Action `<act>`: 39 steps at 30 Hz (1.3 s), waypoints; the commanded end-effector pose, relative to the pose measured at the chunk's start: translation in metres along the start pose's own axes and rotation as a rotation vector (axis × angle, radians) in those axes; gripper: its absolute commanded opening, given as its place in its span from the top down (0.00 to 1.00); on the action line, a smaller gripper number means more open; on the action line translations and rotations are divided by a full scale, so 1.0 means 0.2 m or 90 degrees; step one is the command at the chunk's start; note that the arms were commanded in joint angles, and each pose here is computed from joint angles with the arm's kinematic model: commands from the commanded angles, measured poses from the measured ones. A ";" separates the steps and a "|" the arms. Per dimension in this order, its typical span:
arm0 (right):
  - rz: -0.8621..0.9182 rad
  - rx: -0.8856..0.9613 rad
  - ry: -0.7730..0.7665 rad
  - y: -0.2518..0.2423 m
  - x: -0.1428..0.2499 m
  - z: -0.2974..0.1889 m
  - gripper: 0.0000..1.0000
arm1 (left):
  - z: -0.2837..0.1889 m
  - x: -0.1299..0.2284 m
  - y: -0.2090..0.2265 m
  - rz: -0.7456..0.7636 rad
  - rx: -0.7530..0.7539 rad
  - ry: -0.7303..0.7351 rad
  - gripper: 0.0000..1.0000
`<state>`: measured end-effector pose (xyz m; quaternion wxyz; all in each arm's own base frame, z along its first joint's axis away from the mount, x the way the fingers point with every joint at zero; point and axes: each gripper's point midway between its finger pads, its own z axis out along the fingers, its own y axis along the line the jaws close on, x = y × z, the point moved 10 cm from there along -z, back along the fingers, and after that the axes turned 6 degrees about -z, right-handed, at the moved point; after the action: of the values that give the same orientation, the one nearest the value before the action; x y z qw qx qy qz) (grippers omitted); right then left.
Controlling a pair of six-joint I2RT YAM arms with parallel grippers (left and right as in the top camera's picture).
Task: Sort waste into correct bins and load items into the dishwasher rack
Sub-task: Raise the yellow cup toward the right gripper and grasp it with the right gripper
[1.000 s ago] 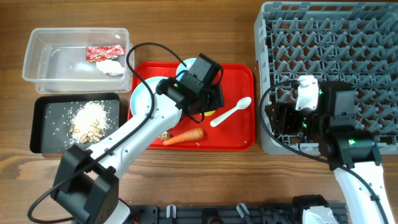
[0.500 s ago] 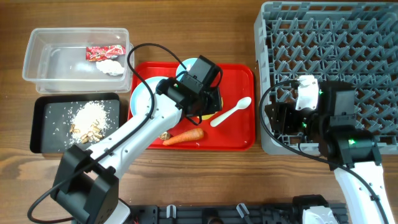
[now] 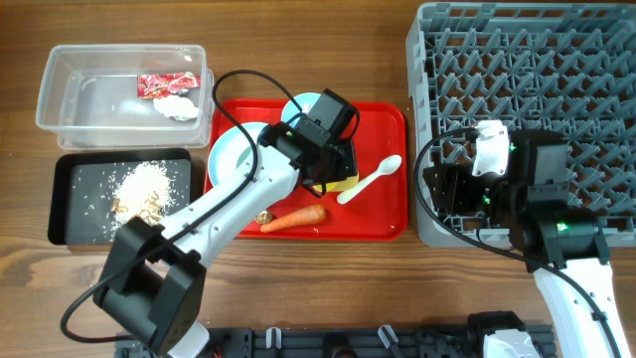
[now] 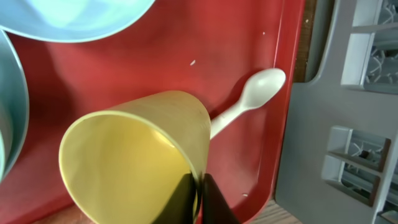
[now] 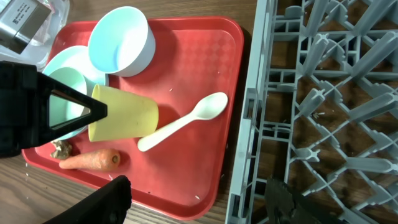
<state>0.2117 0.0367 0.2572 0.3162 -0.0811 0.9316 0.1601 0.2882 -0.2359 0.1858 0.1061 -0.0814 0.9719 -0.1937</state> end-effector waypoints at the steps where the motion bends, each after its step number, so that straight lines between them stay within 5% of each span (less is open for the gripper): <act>1: -0.003 0.007 -0.013 0.00 -0.02 -0.02 0.28 | 0.06 0.00 0.02 0.009 -0.025 0.007 0.91; 5: -0.002 0.007 -0.012 0.00 -0.02 -0.02 0.28 | 0.07 0.00 0.02 0.009 -0.027 0.009 0.85; 8: -0.002 0.007 -0.012 0.00 -0.02 -0.02 0.29 | 0.11 0.00 0.03 0.007 -0.037 0.018 0.95; 15: -0.003 0.008 -0.014 0.00 -0.02 -0.02 0.28 | -0.01 -0.07 0.05 0.008 -0.007 -0.014 0.96; 23: 0.010 -0.002 -0.027 -0.01 -0.05 0.01 0.20 | -0.49 -0.28 0.20 -0.030 0.358 0.065 0.96; 30: -0.101 -0.306 -0.045 0.13 -0.10 0.07 0.17 | -0.67 -0.31 0.29 0.056 0.638 0.165 0.96; 35: -0.172 -0.520 -0.104 0.20 -0.16 0.07 0.12 | -0.68 -0.30 0.28 0.075 0.660 0.170 0.96; 39: -0.188 -0.534 -0.123 0.20 -0.19 0.10 0.09 | -0.67 -0.27 0.23 0.092 0.667 0.193 0.96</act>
<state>0.2416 0.0783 0.2680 0.3502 -0.2831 0.7724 0.4478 0.3099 -0.1258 0.2900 0.0112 0.0390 0.7717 -0.6347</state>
